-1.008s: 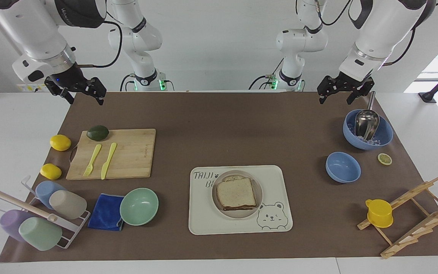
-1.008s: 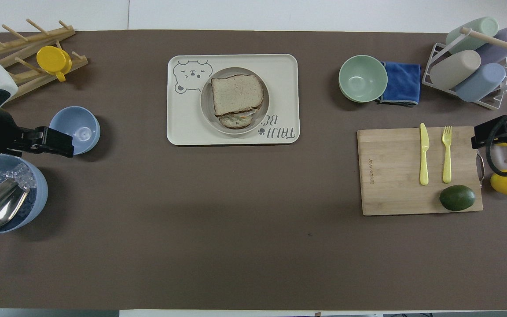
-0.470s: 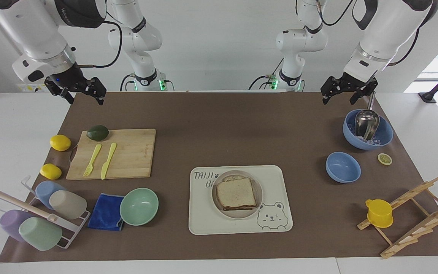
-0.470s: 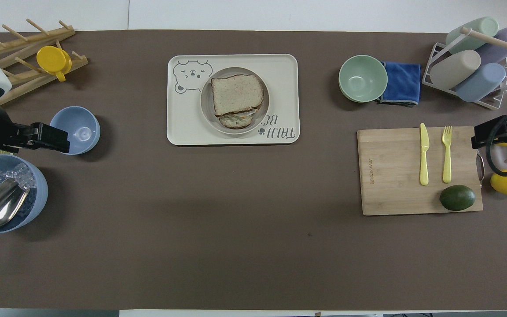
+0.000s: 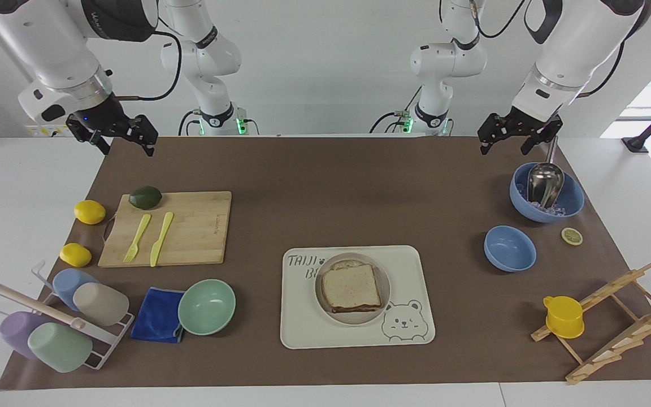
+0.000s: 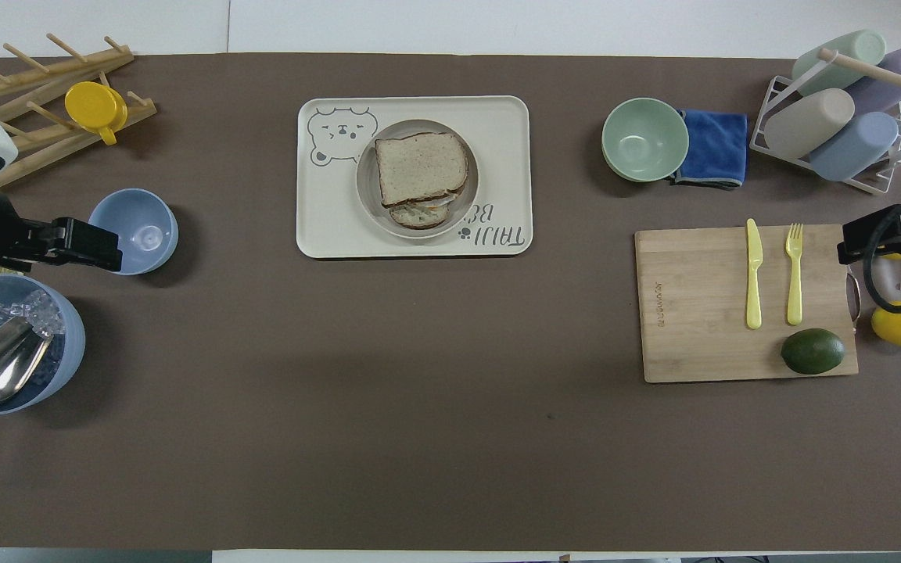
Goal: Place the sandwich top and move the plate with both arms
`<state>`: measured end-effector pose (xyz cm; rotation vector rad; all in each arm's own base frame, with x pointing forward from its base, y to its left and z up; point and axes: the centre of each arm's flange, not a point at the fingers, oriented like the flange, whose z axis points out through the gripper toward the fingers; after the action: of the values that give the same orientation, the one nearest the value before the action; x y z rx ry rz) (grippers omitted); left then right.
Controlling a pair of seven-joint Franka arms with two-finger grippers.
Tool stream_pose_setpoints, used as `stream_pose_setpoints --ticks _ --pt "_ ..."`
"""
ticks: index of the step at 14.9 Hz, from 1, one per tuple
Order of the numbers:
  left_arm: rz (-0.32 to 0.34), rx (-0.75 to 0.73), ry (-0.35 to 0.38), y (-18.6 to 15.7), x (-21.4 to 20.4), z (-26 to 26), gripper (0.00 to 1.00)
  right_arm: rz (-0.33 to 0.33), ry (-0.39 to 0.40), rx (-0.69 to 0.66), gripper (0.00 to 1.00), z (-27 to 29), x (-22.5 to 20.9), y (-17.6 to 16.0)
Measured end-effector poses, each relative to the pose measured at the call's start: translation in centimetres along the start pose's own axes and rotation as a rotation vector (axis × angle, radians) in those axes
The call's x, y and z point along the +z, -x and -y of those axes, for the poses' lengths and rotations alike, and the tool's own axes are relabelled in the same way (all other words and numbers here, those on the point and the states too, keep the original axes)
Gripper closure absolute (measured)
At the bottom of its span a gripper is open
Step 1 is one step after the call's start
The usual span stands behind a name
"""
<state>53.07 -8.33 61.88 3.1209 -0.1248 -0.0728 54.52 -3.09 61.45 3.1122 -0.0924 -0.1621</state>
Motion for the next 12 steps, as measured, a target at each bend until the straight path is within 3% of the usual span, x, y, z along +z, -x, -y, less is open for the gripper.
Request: stream_pose_setpoints --ticks 12 --pt "-0.011 -0.029 0.001 -0.2 -0.1 2.1 0.0 0.0 0.0 0.0 0.0 0.0 0.0 0.0"
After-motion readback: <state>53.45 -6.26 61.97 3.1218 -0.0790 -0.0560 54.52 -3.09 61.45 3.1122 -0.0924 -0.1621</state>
